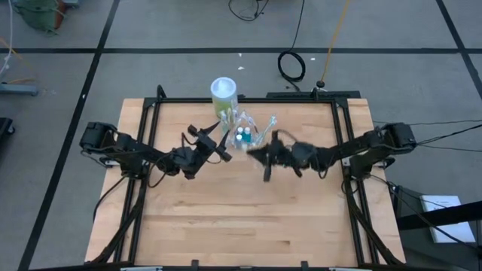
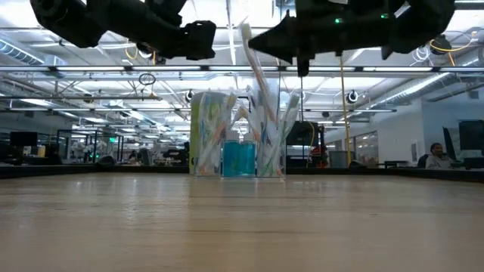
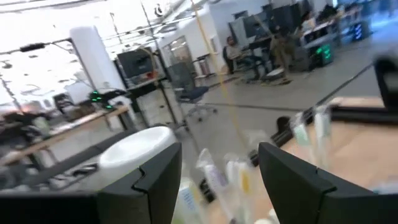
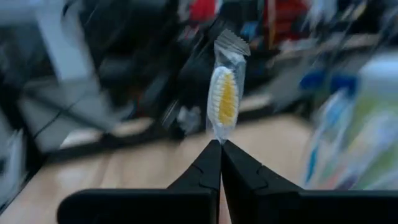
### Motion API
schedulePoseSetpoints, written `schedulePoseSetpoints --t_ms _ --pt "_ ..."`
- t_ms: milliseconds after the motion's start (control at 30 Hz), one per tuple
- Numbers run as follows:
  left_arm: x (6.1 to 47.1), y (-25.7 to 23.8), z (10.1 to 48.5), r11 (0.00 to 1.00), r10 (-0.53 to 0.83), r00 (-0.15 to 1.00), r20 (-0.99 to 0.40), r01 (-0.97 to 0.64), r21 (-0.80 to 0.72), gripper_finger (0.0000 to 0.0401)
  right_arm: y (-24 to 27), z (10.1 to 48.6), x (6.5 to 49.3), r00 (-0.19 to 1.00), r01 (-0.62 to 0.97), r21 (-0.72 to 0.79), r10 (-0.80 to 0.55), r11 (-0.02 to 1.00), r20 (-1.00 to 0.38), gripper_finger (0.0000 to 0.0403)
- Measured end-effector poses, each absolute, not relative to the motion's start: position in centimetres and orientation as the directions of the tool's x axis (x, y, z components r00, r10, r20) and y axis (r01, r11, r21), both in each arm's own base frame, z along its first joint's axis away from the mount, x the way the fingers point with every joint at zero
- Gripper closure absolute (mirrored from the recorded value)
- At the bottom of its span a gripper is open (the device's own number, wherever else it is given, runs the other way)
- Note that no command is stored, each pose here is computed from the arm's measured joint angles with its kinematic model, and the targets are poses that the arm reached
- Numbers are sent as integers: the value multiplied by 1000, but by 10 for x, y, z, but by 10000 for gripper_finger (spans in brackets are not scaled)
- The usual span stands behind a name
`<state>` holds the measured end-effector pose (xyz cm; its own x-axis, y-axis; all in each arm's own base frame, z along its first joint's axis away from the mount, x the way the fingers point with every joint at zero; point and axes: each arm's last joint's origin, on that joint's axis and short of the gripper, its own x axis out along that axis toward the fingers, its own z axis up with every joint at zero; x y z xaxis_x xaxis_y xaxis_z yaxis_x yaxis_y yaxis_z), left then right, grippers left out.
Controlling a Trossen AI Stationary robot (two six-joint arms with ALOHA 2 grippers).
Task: Pick & Place toothbrushing station
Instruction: Put the orange toothbrush into the right of the transparent organizer
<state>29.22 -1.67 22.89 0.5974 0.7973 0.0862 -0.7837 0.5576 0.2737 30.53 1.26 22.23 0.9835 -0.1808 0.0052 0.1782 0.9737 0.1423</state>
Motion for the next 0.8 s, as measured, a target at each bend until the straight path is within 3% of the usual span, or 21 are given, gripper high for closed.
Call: schedulePoseSetpoints --t_ms 167,367,600,800 --pt "289 -24 228 487 842 535 68 -809 329 183 -7 231 304 921 377 57 -381 924 86 403" --pt "288 -24 228 467 856 513 63 -820 331 183 -19 225 299 760 648 -4 -647 761 59 403" --pt "288 -24 228 471 857 512 63 -826 309 183 -49 216 300 693 721 -22 -719 693 51 403" --pt "288 -24 228 473 856 512 62 -827 303 183 -60 208 302 668 740 -156 -742 654 56 403"
